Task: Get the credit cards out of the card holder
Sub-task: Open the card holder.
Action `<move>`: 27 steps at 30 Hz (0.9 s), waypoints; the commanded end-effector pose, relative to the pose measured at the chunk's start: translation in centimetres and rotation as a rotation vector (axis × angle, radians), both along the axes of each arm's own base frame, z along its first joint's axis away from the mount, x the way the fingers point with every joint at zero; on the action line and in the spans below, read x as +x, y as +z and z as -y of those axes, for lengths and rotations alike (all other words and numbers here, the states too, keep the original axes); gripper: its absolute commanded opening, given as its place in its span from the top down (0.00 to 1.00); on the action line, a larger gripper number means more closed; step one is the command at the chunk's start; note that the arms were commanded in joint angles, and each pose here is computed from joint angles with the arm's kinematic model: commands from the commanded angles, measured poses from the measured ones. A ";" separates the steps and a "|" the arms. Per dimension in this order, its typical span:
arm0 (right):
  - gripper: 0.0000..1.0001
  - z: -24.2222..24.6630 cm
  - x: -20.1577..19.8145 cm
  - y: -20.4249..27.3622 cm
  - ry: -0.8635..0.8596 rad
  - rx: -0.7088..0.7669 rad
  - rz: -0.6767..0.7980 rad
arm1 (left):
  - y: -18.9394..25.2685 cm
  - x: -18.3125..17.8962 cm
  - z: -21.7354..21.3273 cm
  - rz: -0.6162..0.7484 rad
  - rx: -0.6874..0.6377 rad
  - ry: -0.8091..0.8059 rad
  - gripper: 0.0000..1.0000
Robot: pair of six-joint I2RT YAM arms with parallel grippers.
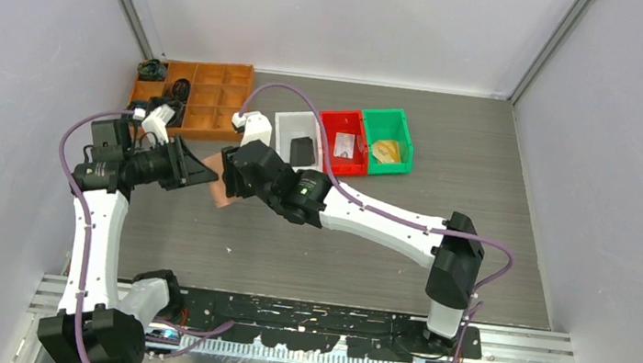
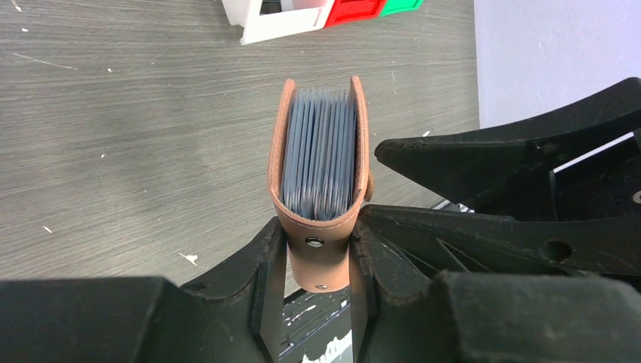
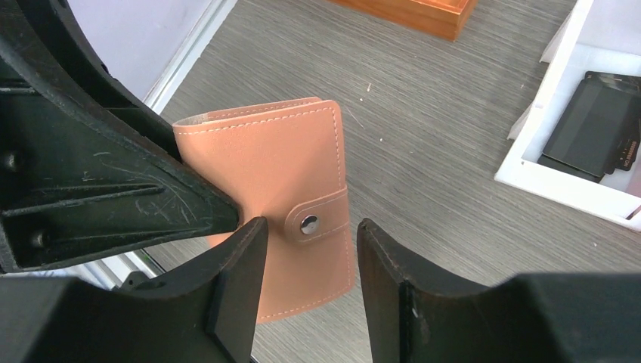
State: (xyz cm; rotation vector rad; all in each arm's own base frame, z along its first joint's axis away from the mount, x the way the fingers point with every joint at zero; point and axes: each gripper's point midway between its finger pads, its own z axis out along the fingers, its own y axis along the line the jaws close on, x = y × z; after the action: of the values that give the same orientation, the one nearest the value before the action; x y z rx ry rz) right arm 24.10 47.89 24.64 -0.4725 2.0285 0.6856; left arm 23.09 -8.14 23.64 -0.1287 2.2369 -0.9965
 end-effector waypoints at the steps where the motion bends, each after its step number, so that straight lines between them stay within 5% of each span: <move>1: 0.49 -0.8 0.9 2.9 -0.017 0.054 0.055 | 2.5 -0.3 0.8 0.091 -0.019 -0.054 0.94; 10: 0.75 -0.4 1.4 1.7 -0.041 0.012 0.064 | 2.8 -0.8 0.8 0.071 -0.011 -0.051 0.96; 27: 0.99 2.6 1.4 0.7 -0.096 -0.040 0.073 | 3.6 2.0 -1.3 0.056 0.070 0.031 1.00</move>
State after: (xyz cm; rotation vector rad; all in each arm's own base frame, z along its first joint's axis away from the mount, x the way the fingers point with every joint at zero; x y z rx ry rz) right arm 24.62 48.32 24.39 -0.4567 1.9940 0.6650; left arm 23.46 -7.18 23.54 -0.1735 2.3404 -0.9354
